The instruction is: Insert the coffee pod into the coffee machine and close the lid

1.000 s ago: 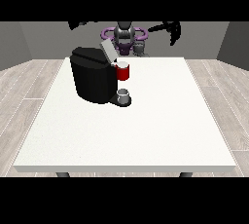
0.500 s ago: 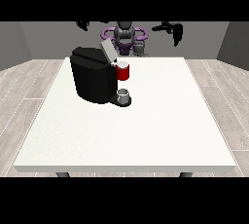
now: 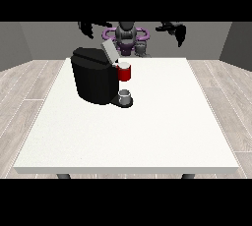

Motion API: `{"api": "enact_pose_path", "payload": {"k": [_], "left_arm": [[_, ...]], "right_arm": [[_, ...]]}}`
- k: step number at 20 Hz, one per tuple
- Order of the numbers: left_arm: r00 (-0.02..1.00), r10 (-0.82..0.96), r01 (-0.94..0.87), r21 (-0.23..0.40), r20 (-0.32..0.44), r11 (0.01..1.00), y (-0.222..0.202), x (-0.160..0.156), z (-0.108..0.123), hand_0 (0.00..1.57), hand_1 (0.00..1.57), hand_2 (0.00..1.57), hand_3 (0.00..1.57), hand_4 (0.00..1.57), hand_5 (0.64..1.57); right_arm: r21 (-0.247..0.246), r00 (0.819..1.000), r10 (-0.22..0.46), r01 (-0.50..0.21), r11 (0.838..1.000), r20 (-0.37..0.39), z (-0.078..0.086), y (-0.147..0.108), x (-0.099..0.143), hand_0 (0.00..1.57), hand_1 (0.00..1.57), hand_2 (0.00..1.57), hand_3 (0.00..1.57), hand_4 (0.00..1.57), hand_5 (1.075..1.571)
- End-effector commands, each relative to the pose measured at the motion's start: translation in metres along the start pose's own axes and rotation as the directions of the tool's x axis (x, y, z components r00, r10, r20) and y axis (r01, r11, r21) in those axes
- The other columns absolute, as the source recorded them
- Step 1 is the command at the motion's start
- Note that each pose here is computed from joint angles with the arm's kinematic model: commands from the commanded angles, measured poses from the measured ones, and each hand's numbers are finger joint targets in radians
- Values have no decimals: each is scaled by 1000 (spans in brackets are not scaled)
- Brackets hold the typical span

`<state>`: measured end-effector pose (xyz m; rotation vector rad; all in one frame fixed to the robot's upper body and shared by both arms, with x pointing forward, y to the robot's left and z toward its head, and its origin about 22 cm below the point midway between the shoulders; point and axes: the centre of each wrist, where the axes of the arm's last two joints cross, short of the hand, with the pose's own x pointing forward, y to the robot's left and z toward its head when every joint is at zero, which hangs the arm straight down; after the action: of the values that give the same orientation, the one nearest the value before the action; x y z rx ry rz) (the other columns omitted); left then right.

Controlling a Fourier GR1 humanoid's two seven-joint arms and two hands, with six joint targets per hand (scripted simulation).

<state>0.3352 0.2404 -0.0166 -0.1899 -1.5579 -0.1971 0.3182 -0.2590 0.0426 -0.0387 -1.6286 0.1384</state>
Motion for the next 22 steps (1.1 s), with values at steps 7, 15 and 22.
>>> {"api": "enact_pose_path", "payload": {"k": [7,15,22], "left_arm": [[999,26,-28,59,41,998,-8,7,27,0,0,0,0,0,1571],[997,-23,18,69,76,997,7,21,39,0,0,0,0,0,1571],[989,-49,32,124,139,992,25,34,39,0,0,0,0,0,1571]], "right_arm": [[50,1000,-5,5,999,-4,-35,4,17,0,0,0,0,0,1571],[59,998,23,-25,998,50,-56,22,21,0,0,0,0,0,1571],[98,995,30,-39,994,93,-69,41,33,0,0,0,0,0,1571]]}}
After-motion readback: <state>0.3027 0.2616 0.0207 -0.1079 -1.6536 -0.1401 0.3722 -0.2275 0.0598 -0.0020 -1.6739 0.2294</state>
